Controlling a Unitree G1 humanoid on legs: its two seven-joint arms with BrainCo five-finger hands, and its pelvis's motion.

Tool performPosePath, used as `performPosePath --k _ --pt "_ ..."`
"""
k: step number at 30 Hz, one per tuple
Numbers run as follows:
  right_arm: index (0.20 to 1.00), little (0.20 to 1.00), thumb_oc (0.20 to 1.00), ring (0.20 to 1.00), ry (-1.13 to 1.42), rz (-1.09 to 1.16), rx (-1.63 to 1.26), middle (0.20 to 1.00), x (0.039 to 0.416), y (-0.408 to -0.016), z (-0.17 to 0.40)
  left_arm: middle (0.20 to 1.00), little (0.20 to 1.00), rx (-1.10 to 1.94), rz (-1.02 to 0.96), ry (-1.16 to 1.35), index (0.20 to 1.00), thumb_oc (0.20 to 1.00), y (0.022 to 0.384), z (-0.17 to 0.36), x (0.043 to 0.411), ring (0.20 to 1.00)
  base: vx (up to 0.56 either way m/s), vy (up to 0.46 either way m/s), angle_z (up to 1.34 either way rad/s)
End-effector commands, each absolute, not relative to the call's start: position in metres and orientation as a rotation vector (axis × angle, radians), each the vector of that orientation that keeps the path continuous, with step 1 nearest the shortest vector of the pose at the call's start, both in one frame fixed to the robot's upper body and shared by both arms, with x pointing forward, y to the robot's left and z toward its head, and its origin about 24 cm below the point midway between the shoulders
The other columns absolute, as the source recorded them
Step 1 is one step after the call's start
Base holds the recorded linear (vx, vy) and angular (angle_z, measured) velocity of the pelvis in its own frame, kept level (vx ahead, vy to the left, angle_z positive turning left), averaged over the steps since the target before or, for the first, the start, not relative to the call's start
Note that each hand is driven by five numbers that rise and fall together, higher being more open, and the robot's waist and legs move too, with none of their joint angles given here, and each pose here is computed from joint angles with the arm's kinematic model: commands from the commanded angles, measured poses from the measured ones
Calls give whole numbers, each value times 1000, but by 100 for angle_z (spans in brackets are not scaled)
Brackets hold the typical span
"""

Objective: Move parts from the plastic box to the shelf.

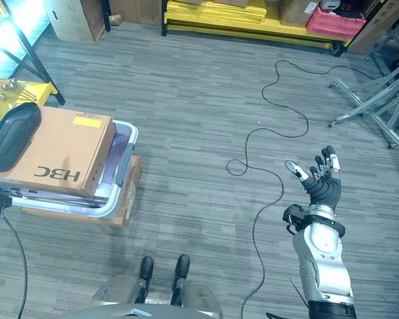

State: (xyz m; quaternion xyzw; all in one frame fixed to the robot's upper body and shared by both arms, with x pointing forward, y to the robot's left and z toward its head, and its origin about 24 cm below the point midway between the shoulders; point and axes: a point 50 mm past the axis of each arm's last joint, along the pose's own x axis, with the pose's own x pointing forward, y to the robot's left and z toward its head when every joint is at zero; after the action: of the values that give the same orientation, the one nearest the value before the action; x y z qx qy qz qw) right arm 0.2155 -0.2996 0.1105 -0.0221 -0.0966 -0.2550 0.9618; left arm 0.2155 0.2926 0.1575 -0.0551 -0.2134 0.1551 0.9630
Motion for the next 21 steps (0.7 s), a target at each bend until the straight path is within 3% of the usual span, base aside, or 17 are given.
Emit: performPosePath --k 1,8,12,16,21 --pt "1000 1000 1000 1000 -286 -463 -67 1000 218 -295 129 1000 1000 -41 318 -465 1000 1000 302 168 209 1000 3 -65 6" --pt "1000 1000 1000 1000 -273 -512 -110 1000 214 -309 127 1000 1000 -105 247 -406 1000 1000 293 152 209 1000 19 -34 34" --pt "1000 1000 1000 1000 -254 -519 -142 1000 208 -314 127 1000 1000 -158 263 -393 1000 1000 297 146 202 1000 154 281 41" --pt "1000 1000 1000 1000 -266 -497 -177 1000 207 -316 132 1000 1000 -184 275 -409 1000 1000 301 144 201 1000 158 450 10" --pt "1000 1000 1000 1000 -320 -482 -171 1000 231 -311 142 1000 1000 -162 333 -474 1000 1000 305 148 206 1000 121 926 -30"
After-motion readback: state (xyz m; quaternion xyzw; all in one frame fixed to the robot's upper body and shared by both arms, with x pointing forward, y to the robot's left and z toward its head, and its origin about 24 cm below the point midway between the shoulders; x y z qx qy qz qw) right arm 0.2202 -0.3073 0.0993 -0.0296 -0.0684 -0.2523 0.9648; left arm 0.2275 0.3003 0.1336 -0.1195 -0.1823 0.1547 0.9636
